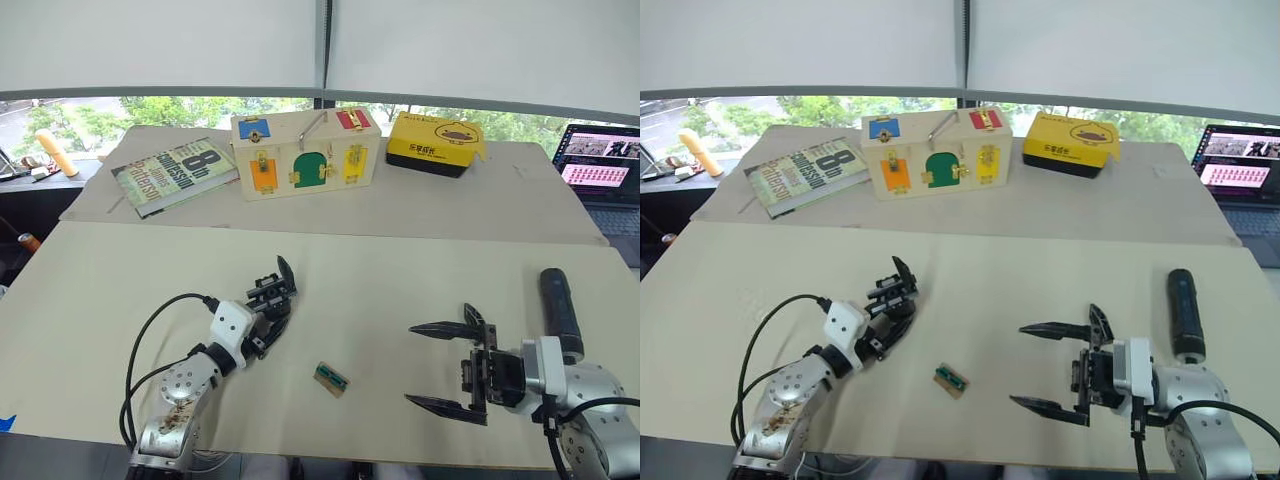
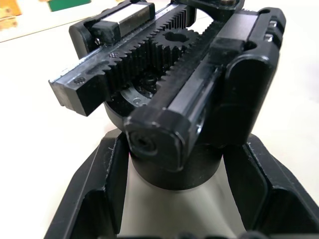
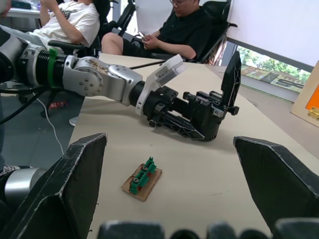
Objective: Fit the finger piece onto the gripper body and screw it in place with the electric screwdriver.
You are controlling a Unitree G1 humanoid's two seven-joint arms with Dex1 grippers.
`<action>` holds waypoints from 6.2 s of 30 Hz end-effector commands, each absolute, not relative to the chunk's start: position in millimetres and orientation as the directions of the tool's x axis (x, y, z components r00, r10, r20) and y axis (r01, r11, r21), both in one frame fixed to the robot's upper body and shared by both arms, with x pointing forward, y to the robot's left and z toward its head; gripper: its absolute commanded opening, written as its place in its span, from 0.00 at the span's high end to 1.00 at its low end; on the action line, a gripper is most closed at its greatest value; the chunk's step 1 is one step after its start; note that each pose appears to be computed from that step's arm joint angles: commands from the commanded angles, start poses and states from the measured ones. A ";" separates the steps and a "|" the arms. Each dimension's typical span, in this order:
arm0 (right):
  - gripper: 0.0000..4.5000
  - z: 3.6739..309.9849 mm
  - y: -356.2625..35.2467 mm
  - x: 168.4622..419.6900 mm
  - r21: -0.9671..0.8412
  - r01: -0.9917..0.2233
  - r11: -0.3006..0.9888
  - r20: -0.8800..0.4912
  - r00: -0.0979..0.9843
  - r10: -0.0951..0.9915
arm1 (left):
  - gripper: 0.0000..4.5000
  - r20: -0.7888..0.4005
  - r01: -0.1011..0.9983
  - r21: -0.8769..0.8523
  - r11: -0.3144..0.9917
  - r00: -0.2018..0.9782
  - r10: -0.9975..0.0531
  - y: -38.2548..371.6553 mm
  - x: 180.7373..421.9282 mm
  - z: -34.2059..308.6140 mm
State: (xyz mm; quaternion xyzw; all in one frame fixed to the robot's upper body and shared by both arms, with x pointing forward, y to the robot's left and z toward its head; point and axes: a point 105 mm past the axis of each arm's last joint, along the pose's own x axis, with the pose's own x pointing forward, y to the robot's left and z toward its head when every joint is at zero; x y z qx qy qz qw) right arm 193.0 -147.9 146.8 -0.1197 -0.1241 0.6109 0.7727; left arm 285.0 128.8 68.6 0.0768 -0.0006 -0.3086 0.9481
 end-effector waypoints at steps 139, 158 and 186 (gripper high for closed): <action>0.00 159.6 -145.3 189.1 -0.326 -0.919 0.221 0.017 0.228 0.974 | 0.01 -0.123 0.780 0.114 0.615 0.625 -0.771 88.9 290.2 82.7; 0.00 157.9 -142.3 190.7 -0.331 -0.913 0.237 0.027 0.242 0.970 | 0.01 -0.237 0.979 0.147 0.139 0.171 -0.956 102.9 318.6 87.4; 0.00 148.0 -147.1 183.3 -0.326 -0.905 0.274 0.025 0.281 0.959 | 0.48 -0.143 0.927 0.201 0.316 0.347 -0.927 87.5 308.9 96.0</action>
